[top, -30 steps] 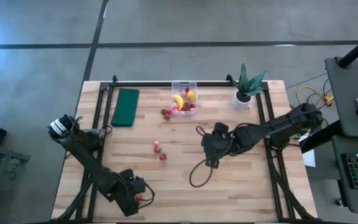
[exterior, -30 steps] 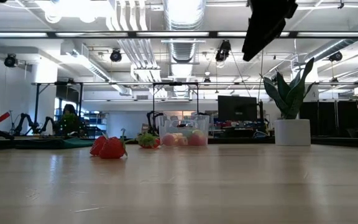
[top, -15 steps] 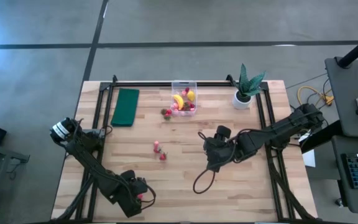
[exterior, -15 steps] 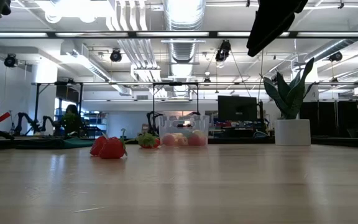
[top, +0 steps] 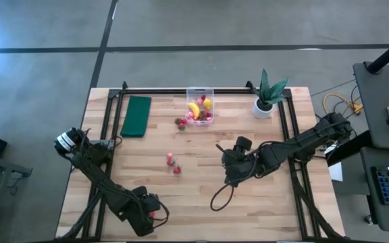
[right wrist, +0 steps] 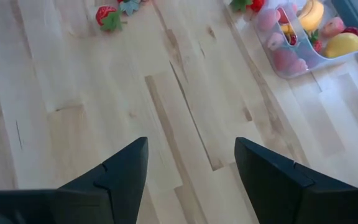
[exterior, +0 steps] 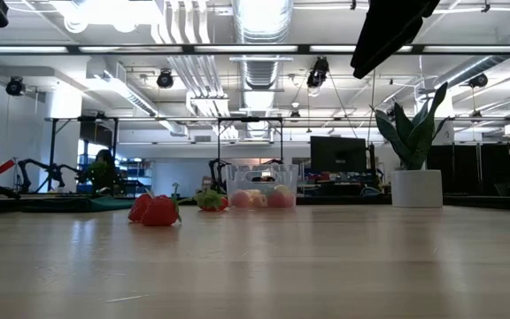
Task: Pick and placing Produce into tupperware
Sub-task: Put the red strawberry into the transparent bin
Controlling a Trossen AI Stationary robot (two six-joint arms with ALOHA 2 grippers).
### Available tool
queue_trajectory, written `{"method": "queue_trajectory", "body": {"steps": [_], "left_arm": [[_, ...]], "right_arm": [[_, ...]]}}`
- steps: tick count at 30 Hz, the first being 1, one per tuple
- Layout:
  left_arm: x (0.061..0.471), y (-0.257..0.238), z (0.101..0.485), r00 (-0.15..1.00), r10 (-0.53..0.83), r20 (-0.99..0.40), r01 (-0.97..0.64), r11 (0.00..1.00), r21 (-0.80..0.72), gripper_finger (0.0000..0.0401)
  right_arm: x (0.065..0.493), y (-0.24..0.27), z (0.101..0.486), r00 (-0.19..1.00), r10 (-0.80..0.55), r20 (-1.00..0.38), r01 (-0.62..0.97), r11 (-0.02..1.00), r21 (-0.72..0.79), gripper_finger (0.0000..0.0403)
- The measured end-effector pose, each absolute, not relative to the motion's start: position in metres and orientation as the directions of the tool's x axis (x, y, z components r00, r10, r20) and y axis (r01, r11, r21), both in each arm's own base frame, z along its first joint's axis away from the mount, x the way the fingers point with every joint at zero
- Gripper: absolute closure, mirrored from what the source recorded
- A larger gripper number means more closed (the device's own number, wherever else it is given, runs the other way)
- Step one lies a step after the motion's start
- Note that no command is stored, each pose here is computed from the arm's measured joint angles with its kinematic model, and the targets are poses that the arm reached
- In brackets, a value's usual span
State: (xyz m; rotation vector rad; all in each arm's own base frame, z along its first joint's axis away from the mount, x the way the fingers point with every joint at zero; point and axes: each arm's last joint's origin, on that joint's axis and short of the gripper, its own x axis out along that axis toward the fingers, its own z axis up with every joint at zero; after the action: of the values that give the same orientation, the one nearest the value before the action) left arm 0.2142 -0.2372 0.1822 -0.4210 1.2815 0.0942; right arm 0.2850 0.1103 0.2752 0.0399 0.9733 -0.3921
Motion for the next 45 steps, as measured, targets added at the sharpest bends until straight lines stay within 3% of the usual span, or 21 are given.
{"method": "queue_trajectory", "body": {"steps": [45], "left_arm": [[0.201,-0.221,0.152,0.249,-0.099,-0.963,-0.359,0.914,-0.187,0.0174]], "right_arm": [[0.275,0.105,0.247,0.427,-0.361,-0.829,0.362,0.909,-0.209,0.0170]]}}
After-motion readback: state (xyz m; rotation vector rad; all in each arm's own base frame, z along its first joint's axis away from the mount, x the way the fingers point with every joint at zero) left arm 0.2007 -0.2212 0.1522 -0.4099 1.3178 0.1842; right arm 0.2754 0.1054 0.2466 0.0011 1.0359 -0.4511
